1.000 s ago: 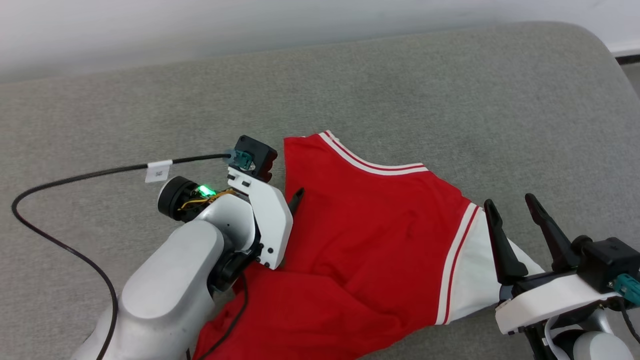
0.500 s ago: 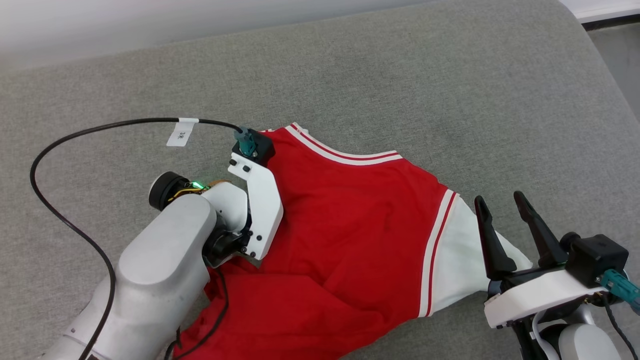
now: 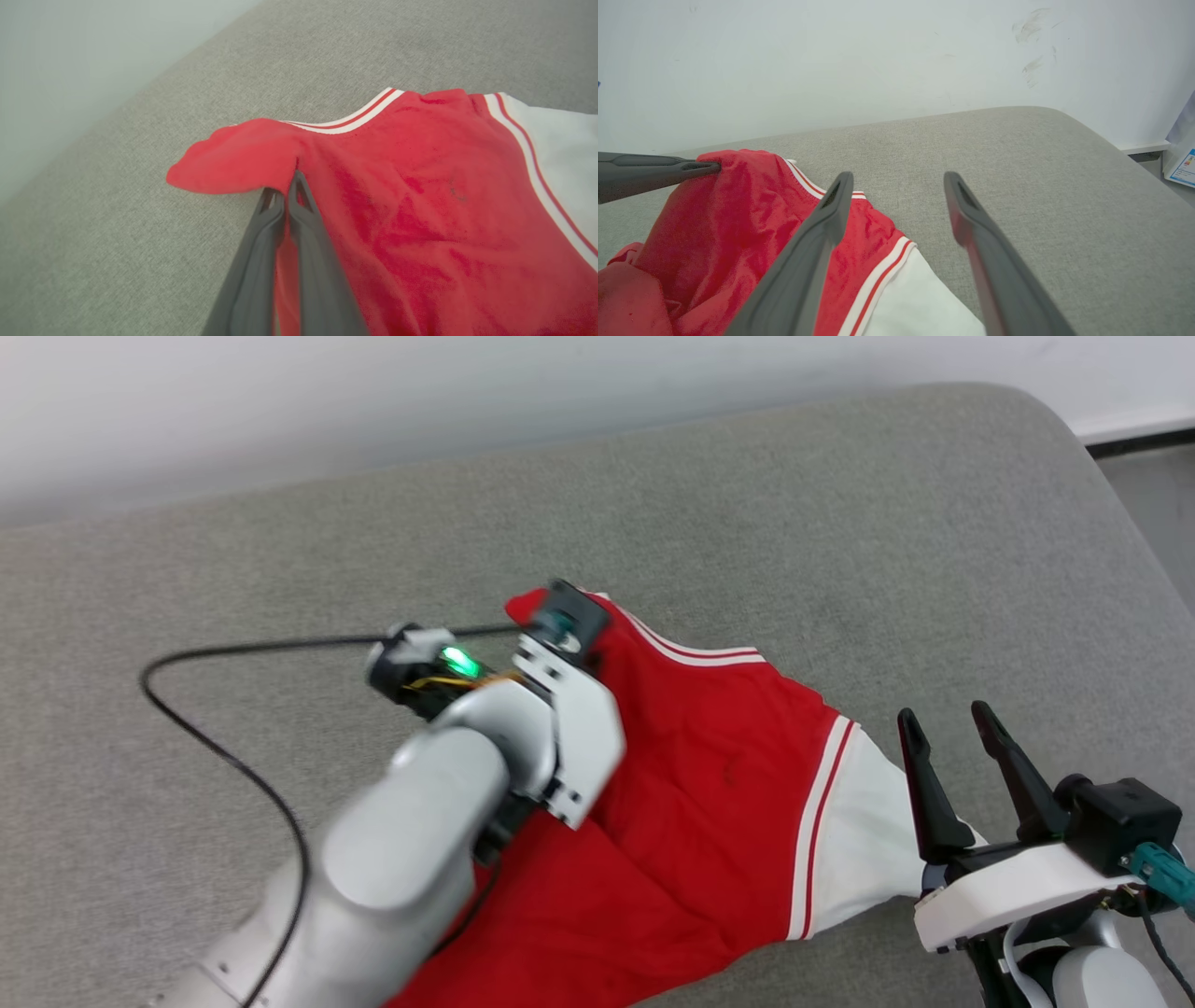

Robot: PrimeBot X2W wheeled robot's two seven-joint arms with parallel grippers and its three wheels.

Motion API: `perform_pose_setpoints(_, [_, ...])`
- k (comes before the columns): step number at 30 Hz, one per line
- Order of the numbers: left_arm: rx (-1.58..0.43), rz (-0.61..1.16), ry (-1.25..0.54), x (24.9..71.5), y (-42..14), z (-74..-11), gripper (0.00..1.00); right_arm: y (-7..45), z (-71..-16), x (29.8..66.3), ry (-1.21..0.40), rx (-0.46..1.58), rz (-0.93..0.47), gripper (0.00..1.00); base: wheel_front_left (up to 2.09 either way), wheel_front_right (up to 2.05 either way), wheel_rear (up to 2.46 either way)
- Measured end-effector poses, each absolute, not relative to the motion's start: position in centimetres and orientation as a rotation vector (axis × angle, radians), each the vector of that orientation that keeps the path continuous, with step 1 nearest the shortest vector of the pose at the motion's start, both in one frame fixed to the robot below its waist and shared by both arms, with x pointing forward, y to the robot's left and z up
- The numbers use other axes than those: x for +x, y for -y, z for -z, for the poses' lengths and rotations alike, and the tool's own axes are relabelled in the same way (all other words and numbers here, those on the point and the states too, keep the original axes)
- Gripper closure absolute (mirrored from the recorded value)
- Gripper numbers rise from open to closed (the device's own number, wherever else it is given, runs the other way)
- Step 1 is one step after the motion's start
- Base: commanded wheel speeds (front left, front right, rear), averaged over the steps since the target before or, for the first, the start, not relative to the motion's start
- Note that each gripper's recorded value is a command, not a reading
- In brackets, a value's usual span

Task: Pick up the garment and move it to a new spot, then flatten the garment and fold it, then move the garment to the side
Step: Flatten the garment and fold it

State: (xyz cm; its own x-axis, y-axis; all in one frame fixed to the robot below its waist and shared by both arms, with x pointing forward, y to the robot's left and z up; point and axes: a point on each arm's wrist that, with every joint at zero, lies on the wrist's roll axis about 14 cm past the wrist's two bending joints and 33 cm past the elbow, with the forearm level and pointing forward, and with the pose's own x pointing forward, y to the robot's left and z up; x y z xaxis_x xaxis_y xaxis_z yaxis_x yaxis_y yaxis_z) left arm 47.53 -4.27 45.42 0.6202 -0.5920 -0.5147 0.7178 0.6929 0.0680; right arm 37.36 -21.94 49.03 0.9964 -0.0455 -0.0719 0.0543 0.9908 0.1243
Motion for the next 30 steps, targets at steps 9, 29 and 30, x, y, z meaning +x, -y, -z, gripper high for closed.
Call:
perform_pose_setpoints(9, [0.381, 1.035, -0.438, 37.8, 9.4, -43.9, 1.00, 21.2, -50.7, 37.2, -0.038, 0.119, 0.022, 0.00, 0.00, 0.00, 0.00])
perform_pose_setpoints(29, [0.229, 1.013, -0.316, 36.3, 8.5, -46.3, 0.00, 21.1, -51.1, 36.7, -0.035, 0.118, 0.022, 0.00, 0.00, 0.00, 0.00])
perform_pose_setpoints(30, [0.217, 1.000, -0.307, 36.8, 8.4, -46.9, 0.00, 21.0, -51.2, 36.7, -0.032, 0.119, 0.019, 0.00, 0.00, 0.00, 0.00])
